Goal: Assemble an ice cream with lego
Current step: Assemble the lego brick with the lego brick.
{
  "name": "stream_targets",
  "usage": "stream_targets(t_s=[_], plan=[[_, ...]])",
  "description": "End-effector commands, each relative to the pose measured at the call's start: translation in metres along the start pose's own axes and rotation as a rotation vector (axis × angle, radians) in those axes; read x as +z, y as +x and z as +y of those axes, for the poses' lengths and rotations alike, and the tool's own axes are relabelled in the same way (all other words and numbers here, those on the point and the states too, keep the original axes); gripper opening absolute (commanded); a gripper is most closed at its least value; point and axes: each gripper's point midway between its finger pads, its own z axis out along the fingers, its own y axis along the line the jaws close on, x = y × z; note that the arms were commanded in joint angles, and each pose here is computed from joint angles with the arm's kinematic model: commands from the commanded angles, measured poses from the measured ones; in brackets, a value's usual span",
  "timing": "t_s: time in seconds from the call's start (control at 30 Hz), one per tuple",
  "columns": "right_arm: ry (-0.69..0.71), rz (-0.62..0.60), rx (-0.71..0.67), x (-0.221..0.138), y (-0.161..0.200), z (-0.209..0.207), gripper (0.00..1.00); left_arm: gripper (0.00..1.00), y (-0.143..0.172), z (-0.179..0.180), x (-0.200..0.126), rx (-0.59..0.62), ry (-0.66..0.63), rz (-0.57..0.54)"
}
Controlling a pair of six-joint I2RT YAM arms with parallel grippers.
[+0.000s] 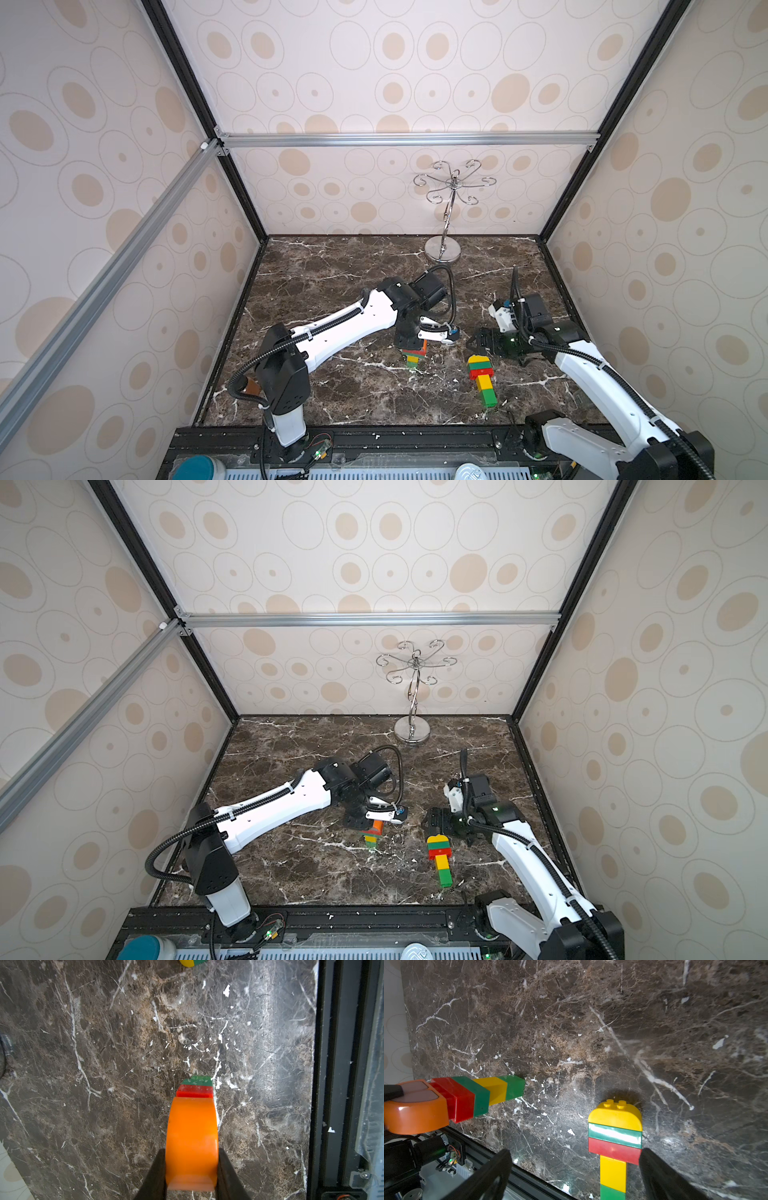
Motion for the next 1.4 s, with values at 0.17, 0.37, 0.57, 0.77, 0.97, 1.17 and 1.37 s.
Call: stream_targets(t_s=[0.17, 0.37, 0.57, 0.77, 0.97, 1.17, 1.37], plan=[[-0.002, 0.010, -0.007, 0.001, 0.002, -0.001, 0.98, 0.00, -0.003, 0.002, -0.002, 0.034, 0.008, -0.031], [-0.004, 0.012, -0.007, 0.001, 0.002, -0.001, 0.98, 0.00, -0.005, -0.002, -0.004, 0.030, 0.026, -0.041], [-0.005, 0.012, -0.009, 0.001, 0.002, -0.001, 0.99, 0.00, 0.000, -0.004, 0.001, 0.023, 0.036, -0.017], [-0.006, 0.010, -0.010, 0.001, 0.002, -0.001, 0.99, 0.00, 0.001, -0.005, 0.008, 0.022, 0.051, -0.001], [-0.007, 0.007, -0.010, 0.001, 0.002, 0.000, 0.98, 0.00, -0.002, -0.008, 0.014, 0.032, 0.068, 0.023], [-0.006, 0.011, -0.009, 0.001, 0.002, -0.001, 0.98, 0.00, 0.000, -0.011, 0.021, 0.020, 0.086, 0.044], [-0.004, 0.012, -0.009, 0.001, 0.002, -0.001, 0.98, 0.00, 0.001, -0.017, 0.030, 0.006, 0.124, 0.072]])
